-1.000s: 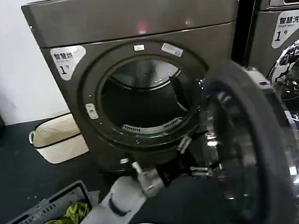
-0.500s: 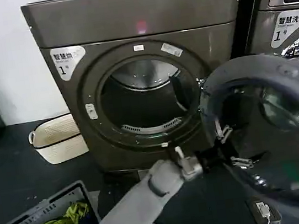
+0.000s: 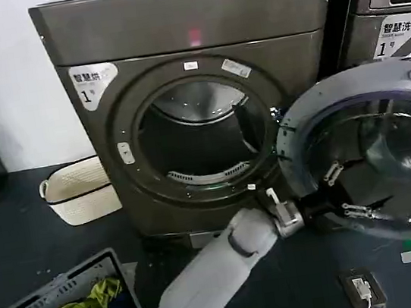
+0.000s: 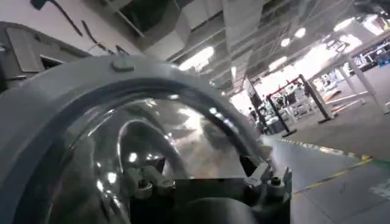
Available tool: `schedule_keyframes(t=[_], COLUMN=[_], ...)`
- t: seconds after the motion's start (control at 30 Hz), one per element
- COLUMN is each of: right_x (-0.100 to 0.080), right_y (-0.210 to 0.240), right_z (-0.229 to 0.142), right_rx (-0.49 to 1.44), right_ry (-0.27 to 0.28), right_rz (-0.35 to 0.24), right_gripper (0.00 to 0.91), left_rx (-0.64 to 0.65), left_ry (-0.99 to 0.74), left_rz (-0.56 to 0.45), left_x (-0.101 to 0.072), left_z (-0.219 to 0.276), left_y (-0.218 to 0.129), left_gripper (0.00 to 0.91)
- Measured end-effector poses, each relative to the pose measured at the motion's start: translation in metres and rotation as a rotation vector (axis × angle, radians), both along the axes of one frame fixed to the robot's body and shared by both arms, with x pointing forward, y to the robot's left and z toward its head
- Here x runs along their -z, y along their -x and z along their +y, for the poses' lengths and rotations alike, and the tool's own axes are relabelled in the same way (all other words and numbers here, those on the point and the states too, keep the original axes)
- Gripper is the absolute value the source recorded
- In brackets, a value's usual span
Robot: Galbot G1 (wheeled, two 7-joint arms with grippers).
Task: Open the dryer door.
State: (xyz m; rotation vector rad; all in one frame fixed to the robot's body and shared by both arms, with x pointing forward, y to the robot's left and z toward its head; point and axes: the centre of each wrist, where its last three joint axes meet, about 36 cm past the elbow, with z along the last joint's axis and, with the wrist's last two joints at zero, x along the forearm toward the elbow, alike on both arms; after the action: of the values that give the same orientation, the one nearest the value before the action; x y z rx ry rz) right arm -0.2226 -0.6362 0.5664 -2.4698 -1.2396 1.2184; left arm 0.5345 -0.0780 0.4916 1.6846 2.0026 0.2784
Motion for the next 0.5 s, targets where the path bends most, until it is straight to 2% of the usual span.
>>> schedule_keyframes(t=[0.2, 0.5], right_x=[0.001, 0.002], right_y=[0.000, -0.003], right_z=[0.001, -0.001], right_rx=[-0.007, -0.019], right_ry=[0.004, 0.001], right_rz=[0.006, 0.009], right_gripper=[0.907, 0.907], left_rx=[0.005, -0.028], left_ry=[0.009, 0.009], left_rz=[0.001, 0.008], left_x=[-0.005, -0.005], left_z=[-0.013, -0.007], left_y=[-0.003, -0.013], left_gripper=[0.907, 0.907])
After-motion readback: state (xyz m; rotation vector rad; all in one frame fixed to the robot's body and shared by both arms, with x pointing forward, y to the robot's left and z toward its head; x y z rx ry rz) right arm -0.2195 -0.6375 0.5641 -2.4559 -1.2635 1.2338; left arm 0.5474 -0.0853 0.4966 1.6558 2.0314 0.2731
